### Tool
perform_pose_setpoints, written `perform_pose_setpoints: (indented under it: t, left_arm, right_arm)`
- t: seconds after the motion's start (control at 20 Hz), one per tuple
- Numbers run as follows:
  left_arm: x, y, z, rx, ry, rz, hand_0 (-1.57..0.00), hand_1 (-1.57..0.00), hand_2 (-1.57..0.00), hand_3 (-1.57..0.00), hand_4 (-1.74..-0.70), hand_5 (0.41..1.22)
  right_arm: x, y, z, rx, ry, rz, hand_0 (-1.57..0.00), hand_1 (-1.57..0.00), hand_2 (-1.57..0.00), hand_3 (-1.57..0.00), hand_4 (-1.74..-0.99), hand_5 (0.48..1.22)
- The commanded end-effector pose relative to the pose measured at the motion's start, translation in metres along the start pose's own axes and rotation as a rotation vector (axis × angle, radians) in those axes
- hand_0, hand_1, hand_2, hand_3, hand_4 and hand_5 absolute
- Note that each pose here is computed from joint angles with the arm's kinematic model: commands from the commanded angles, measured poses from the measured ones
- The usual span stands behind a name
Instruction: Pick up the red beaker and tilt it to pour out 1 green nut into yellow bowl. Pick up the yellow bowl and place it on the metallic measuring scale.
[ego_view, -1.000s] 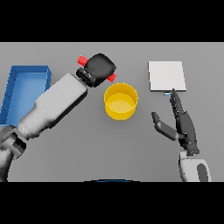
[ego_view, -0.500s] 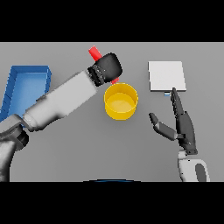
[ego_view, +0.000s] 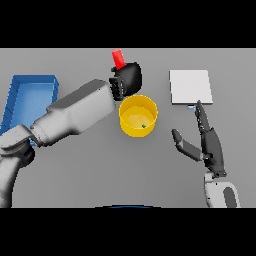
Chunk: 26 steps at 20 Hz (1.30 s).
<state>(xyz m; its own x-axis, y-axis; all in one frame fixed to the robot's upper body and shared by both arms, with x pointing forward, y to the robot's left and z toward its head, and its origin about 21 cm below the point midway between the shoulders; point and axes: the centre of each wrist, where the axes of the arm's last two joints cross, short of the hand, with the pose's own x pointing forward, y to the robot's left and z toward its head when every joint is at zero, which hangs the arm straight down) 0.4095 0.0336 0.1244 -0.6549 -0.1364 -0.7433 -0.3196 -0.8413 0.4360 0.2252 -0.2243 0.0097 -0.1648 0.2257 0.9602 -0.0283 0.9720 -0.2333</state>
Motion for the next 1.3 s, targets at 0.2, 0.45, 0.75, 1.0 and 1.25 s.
perform_pose_setpoints:
  t: [0.2,0.45,0.75,1.0,1.25]
  left_arm:
    - [-0.019,0.034,0.002,0.026,0.022,-0.169,-1.57,-1.57,-1.57,-1.57,-1.73,1.221]
    - [-0.109,0.058,0.037,0.031,0.193,-0.17,-1.57,-1.57,-1.57,-1.57,-1.72,1.221]
    - [-0.207,0.035,0.099,0.066,0.516,0.366,-1.57,-1.57,-1.57,-1.52,-1.73,1.221]
    - [-0.244,-0.071,0.159,0.19,0.7,1.083,-1.57,-1.57,-1.57,-1.53,-1.74,1.221]
    - [-0.206,-0.169,0.166,0.191,0.945,1.479,-1.57,-1.57,-1.57,-1.56,-1.74,1.221]
  right_arm:
    - [0.002,0.002,0.002,-0.014,-0.001,0.012,0.0,0.0,0.0,0.0,-1.138,0.572]
    - [0.003,0.004,-0.005,-0.013,-0.012,0.013,0.0,0.0,0.0,0.0,-1.13,0.554]
    - [0.003,0.0,-0.004,0.02,-0.036,-0.008,0.0,0.0,0.0,0.0,-1.102,0.572]
    - [0.0,0.003,-0.011,0.036,-0.031,-0.008,0.0,0.0,0.0,0.0,-1.121,0.588]
    - [0.002,0.0,-0.013,0.054,-0.037,0.026,0.0,0.0,0.0,0.0,-1.132,0.621]
